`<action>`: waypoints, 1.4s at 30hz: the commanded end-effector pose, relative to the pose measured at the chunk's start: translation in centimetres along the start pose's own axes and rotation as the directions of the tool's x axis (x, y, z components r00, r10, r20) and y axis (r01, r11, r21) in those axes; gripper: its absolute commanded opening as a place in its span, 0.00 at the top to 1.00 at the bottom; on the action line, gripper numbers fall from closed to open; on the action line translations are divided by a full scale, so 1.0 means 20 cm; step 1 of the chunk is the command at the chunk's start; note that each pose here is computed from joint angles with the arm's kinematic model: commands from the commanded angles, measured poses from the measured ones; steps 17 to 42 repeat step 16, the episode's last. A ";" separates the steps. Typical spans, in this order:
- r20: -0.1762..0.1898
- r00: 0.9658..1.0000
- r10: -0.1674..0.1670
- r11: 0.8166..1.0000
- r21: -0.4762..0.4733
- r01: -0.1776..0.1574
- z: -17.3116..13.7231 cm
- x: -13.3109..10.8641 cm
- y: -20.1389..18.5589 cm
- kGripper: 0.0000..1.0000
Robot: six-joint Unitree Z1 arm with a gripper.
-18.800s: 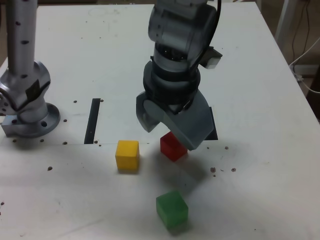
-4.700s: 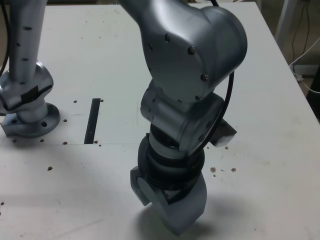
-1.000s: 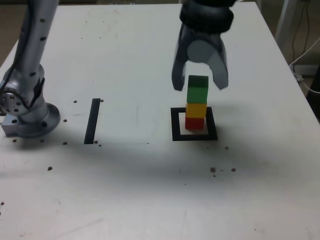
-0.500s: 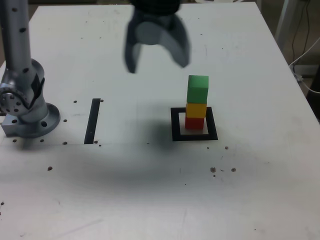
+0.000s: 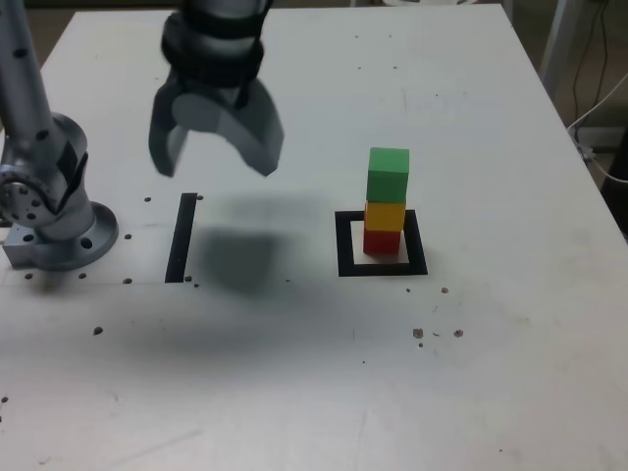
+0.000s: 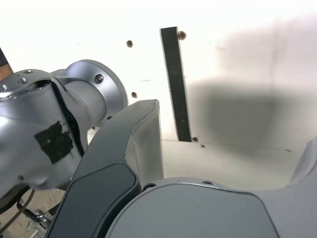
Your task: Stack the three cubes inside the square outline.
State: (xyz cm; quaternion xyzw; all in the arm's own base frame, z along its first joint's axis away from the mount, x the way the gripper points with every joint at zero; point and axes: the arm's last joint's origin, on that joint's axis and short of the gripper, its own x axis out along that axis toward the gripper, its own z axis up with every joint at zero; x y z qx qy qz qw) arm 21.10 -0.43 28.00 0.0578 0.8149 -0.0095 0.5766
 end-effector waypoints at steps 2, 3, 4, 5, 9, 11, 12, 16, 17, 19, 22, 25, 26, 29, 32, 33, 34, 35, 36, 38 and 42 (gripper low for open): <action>0.009 1.000 -0.008 1.000 -0.001 0.008 -0.03 0.06 -0.01 0.00; 0.011 1.000 -0.011 1.000 -0.001 0.011 -0.03 0.08 -0.01 0.00; 0.012 1.000 -0.014 1.000 -0.001 0.014 -0.04 0.10 -0.01 0.00; 0.012 1.000 -0.016 1.000 -0.001 0.016 -0.04 0.12 -0.02 0.00; 0.012 1.000 -0.023 1.000 -0.001 0.023 -0.05 0.17 -0.02 0.00; 0.015 1.000 -0.025 1.000 -0.001 0.025 -0.05 0.19 -0.02 0.00; 0.017 0.999 -0.027 1.000 -0.001 0.027 -0.06 0.19 -0.02 0.00; 0.028 0.999 -0.036 0.999 -0.001 0.037 -0.07 0.24 -0.03 0.00; 0.028 0.999 -0.036 0.999 -0.001 0.037 -0.07 0.24 -0.03 0.00; 0.028 0.999 -0.036 0.999 -0.001 0.037 -0.07 0.24 -0.03 0.00; 0.028 0.999 -0.036 0.999 -0.001 0.037 -0.07 0.24 -0.03 0.00; 0.028 0.999 -0.036 0.999 -0.001 0.037 -0.07 0.24 -0.03 0.00; 0.028 0.999 -0.036 0.999 -0.001 0.037 -0.07 0.24 -0.03 0.00; 0.028 0.999 -0.036 0.999 -0.001 0.037 -0.07 0.24 -0.03 0.00; 0.028 0.999 -0.036 0.999 -0.001 0.037 -0.07 0.24 -0.03 0.00; 0.028 0.999 -0.036 0.999 -0.001 0.037 -0.07 0.24 -0.03 0.00; 0.028 0.999 -0.036 0.999 -0.001 0.037 -0.07 0.24 -0.03 0.00; 0.028 0.999 -0.036 0.999 -0.001 0.037 -0.07 0.24 -0.03 0.00; 0.028 0.999 -0.036 0.999 -0.001 0.037 -0.07 0.24 -0.03 0.00; 0.028 0.999 -0.036 0.999 -0.001 0.037 -0.07 0.24 -0.03 0.00; 0.028 0.999 -0.036 0.999 -0.001 0.037 -0.07 0.24 -0.03 0.00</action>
